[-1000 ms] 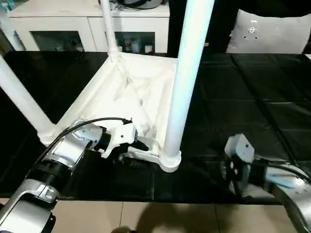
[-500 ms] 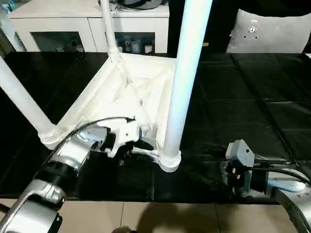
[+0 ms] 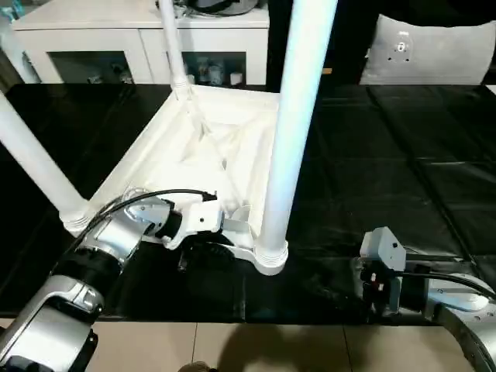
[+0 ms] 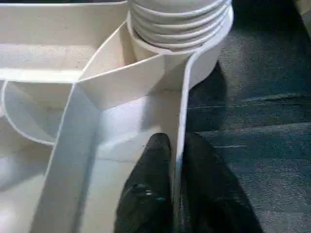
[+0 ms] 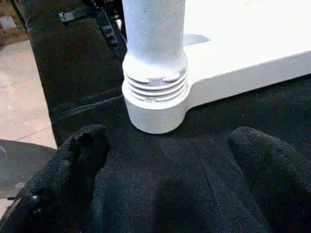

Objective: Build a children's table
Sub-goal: Rotate table base, then rotate leg to tighten

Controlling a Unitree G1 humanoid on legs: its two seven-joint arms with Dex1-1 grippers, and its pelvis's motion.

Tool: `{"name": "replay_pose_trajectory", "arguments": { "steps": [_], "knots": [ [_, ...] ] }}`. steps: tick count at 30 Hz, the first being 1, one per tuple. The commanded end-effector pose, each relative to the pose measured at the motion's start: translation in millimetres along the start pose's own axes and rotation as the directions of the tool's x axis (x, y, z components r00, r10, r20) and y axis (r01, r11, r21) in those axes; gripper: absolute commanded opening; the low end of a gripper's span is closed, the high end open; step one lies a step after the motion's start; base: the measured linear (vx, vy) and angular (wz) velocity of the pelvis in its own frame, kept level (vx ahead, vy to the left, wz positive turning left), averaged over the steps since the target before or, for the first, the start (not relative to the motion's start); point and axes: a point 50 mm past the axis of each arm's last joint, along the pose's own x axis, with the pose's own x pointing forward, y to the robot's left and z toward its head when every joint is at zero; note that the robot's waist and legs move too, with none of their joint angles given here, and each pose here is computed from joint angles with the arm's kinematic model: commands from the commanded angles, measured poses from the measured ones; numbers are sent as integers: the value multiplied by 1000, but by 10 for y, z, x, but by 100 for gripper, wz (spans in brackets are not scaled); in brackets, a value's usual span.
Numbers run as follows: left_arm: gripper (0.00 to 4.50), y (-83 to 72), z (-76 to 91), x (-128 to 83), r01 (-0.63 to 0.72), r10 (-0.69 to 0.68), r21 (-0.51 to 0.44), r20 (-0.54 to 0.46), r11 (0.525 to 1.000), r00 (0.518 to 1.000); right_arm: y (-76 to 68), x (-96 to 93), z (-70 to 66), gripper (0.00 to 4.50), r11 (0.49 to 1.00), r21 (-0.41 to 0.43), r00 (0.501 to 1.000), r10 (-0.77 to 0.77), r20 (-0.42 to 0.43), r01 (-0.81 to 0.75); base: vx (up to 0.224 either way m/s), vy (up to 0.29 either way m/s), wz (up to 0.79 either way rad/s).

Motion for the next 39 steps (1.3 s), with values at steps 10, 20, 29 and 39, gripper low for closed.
{"name": "replay_pose_trajectory", "arguments": {
  "steps": [10,20,29,39],
  "knots": [
    [2,200,217,253,-189,217,-190,140,963,966,-208,63,107,450,991,-55,992,-124,16,125,0,0,0],
    [2,103,260,332,-135,150,-99,168,986,974,-238,97,118,450,992,-60,994,-106,20,107,0,0,0],
    [65,103,232,345,-140,177,-181,206,973,962,-222,93,140,450,992,-63,994,-105,23,106,0,0,0],
    [73,71,112,335,-173,194,-153,134,973,972,-221,99,153,450,992,-63,994,-106,28,108,0,0,0]
  ]
}}
